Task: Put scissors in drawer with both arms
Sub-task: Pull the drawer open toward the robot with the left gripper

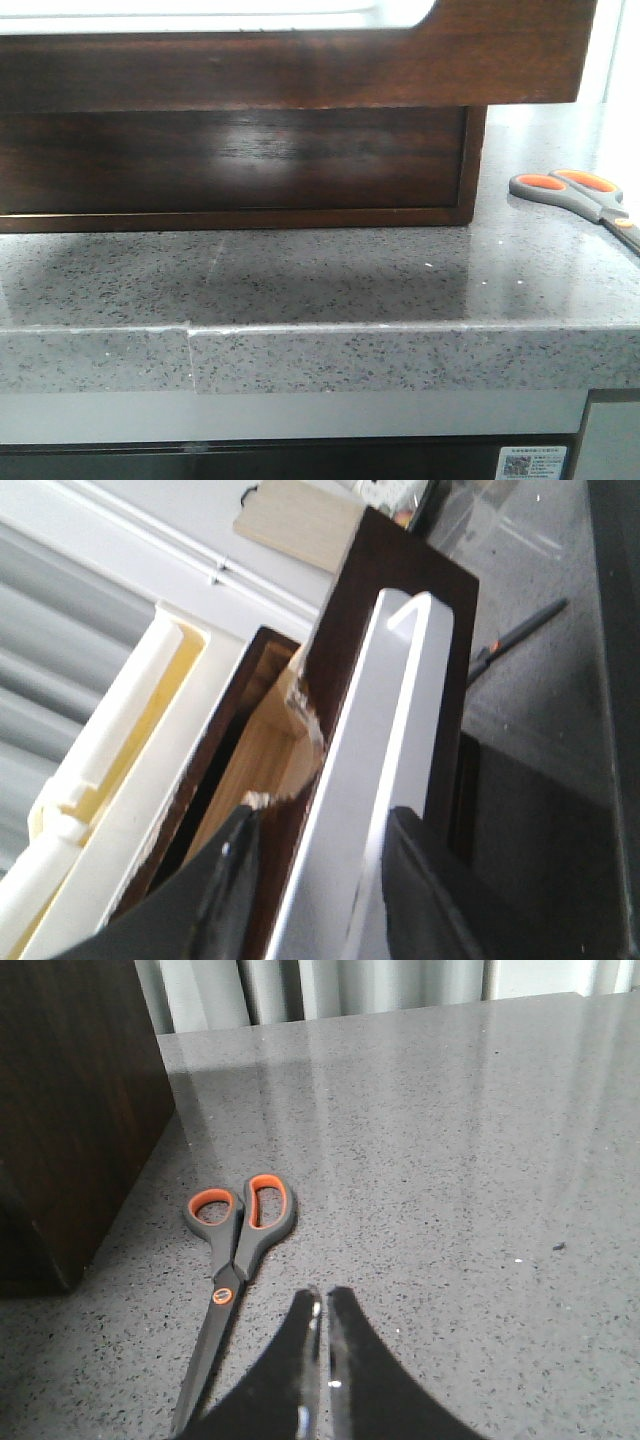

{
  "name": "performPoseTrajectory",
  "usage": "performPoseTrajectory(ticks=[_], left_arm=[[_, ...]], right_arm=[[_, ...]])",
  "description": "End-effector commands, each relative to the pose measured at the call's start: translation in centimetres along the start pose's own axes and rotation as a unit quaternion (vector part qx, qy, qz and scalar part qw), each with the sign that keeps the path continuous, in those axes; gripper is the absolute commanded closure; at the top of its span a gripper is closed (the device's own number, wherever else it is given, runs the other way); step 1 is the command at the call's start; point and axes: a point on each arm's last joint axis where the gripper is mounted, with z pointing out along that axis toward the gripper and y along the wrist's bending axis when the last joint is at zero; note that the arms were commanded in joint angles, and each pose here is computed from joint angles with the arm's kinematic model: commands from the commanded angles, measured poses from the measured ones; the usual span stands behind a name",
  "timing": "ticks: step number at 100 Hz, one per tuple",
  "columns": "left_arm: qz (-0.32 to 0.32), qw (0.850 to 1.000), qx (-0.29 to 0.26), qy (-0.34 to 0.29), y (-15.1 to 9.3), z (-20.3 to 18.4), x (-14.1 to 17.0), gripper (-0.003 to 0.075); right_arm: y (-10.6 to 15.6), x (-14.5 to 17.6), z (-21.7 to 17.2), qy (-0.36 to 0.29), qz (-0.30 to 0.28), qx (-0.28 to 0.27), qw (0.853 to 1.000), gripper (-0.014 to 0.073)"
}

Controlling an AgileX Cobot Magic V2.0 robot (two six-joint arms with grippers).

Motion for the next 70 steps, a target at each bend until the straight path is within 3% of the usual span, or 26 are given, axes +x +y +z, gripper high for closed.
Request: performPoseTrajectory(ticks=[1, 44, 56, 70], left_arm=[[-0.026, 0.998, -0.027, -0.043, 1.2, 0.0, -1.1, 0.0442], [-0.098, 0.983, -0.127, -0.084, 2.9, -1.8, -2.5, 0.0442], [-0.183, 0.967, -0.153, -0.083, 3.3, -2.8, -2.7, 0.0442], [-0.241, 0.953, -0.178, -0.056, 3.4, -3.9, -2.5, 0.0442]], right_arm=[[0.0, -1.6, -0.1, -0.043, -0.004, 0.001, 0.999, 0.0636], [0.0, -1.5, -0.1, -0.042, -0.004, 0.001, 0.999, 0.0636], [0.0, -1.5, -0.1, -0.042, -0.004, 0.001, 0.999, 0.0636], [0.0, -1.5, -0.1, -0.042, -0.004, 0.001, 0.999, 0.0636]])
